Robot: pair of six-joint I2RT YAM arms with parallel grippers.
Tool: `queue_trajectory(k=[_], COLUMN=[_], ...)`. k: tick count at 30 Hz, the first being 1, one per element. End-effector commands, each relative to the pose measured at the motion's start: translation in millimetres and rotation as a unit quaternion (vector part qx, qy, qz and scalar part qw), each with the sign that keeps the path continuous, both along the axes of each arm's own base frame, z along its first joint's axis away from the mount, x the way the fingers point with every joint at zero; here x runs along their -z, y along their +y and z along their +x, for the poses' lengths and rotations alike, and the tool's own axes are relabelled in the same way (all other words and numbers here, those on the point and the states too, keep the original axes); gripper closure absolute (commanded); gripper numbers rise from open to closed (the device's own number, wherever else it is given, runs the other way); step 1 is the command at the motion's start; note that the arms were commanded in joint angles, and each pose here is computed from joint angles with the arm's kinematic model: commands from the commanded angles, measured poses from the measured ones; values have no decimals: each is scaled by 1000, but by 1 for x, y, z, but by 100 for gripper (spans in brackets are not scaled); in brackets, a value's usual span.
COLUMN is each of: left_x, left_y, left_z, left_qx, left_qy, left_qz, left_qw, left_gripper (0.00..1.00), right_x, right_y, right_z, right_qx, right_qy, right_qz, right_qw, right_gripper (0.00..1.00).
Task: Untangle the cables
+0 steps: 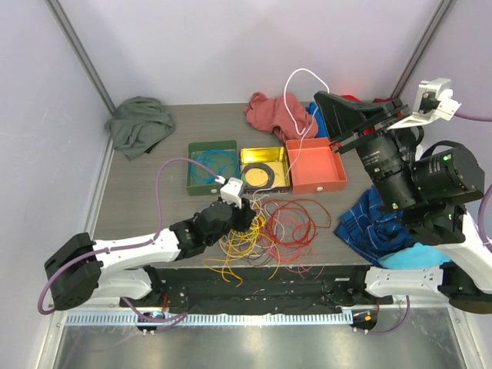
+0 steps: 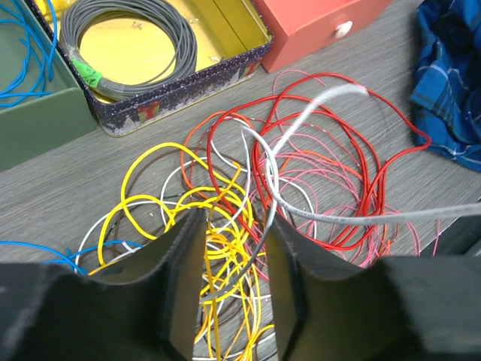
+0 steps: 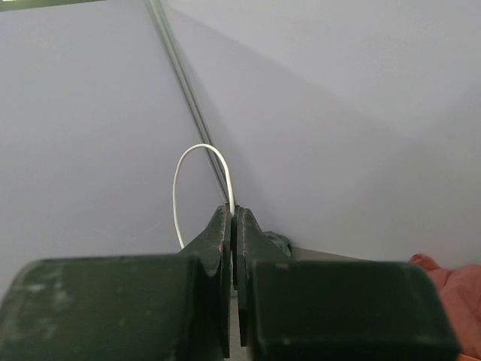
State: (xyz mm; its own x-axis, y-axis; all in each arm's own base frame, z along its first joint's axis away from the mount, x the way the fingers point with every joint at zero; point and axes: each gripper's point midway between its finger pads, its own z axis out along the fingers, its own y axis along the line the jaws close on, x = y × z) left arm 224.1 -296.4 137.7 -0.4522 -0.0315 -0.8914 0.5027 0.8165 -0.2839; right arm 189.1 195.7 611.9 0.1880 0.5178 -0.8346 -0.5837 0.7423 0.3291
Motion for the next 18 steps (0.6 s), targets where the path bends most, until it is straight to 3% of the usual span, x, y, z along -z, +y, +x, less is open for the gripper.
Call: queue_trajectory(k=[1, 5, 8, 12, 13, 15, 18], left_x=[-26, -26, -40, -66, -72, -76, -71], left_y=[-9, -3, 10, 58, 69, 103, 135], left_z=[11, 11, 11, 0, -3, -9, -16], left_qx=[-14, -26, -44, -90, -103, -144, -197], left_qy=[-28, -28, -34, -49, -52, -55, -38], left_qz=[-36, -35, -42, -50, -62, -63, -74], left_qw=[999, 999, 998, 993, 991, 986, 977], left_gripper=[63, 81, 81, 84, 93, 100, 100], right_x=[-7, -9, -10, -12, -12, -14, -23], right_y=[-4, -5, -9, -20, -23, -27, -39], right_z=[-4, -4, -3, -2, -1, -1, -1], right_qx=[-5, -5, 2, 24, 29, 39, 56], right_qy=[-4, -4, -3, -8, -7, -12, -21], right_qz=[17, 20, 21, 19, 20, 22, 40], right_qw=[1000, 1000, 1000, 1000, 999, 999, 997], right_gripper=[99, 99, 99, 99, 99, 99, 99])
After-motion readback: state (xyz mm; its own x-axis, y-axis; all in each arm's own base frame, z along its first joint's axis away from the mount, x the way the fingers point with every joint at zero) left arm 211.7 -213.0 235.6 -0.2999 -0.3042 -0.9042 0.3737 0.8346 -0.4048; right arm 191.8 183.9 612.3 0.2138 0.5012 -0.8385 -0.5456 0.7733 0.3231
